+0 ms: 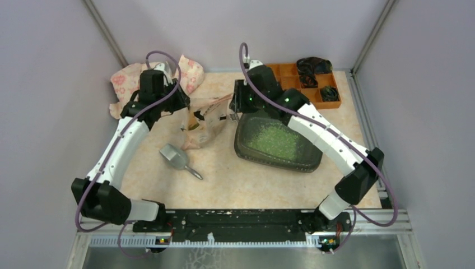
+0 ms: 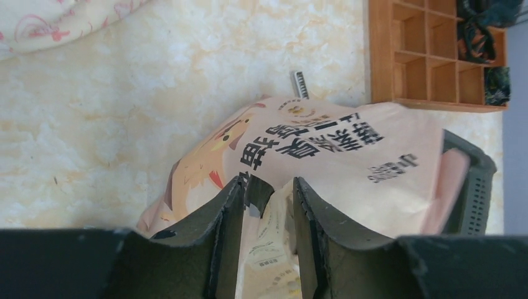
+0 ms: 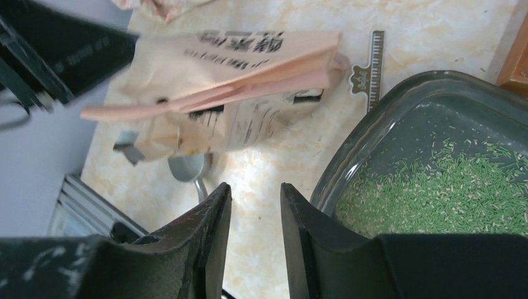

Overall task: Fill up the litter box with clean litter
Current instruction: Open the cat litter bag at the center of the board, then pick up the spatula from the center of the board.

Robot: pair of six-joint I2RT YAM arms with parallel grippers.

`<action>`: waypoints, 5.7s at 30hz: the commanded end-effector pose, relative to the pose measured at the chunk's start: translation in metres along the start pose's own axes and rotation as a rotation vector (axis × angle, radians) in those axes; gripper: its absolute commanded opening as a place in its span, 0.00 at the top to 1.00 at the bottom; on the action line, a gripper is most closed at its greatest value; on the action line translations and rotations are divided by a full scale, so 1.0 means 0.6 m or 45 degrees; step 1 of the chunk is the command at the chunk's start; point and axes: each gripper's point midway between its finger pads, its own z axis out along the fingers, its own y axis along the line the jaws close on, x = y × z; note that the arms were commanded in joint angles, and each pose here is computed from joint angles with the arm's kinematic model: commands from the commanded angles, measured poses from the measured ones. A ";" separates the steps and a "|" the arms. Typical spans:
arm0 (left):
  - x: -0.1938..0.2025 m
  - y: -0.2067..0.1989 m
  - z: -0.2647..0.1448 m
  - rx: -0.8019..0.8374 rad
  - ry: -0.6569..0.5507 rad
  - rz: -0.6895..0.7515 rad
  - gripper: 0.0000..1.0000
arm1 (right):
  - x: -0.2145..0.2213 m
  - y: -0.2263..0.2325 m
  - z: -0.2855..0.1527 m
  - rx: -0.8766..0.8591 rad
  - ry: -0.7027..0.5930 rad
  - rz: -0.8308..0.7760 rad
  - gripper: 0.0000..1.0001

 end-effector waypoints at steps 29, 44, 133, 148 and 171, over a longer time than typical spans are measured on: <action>-0.064 0.132 -0.267 -0.485 -0.354 -0.350 0.01 | 0.274 0.235 0.131 -0.322 0.211 -0.698 0.53; -0.062 0.125 -0.282 -0.437 -0.307 -0.370 0.01 | 0.324 0.243 0.271 -0.078 0.245 -0.542 0.52; -0.001 -0.142 -0.219 0.267 0.065 0.170 0.06 | -0.199 0.057 0.007 0.460 -0.655 0.099 1.00; 0.003 -0.146 -0.171 -0.130 -0.237 0.295 0.12 | -0.170 0.032 0.022 0.460 -0.590 0.155 1.00; 0.043 -0.178 -0.133 -0.036 -0.339 0.208 0.13 | -0.161 0.054 0.021 0.335 -0.581 0.238 1.00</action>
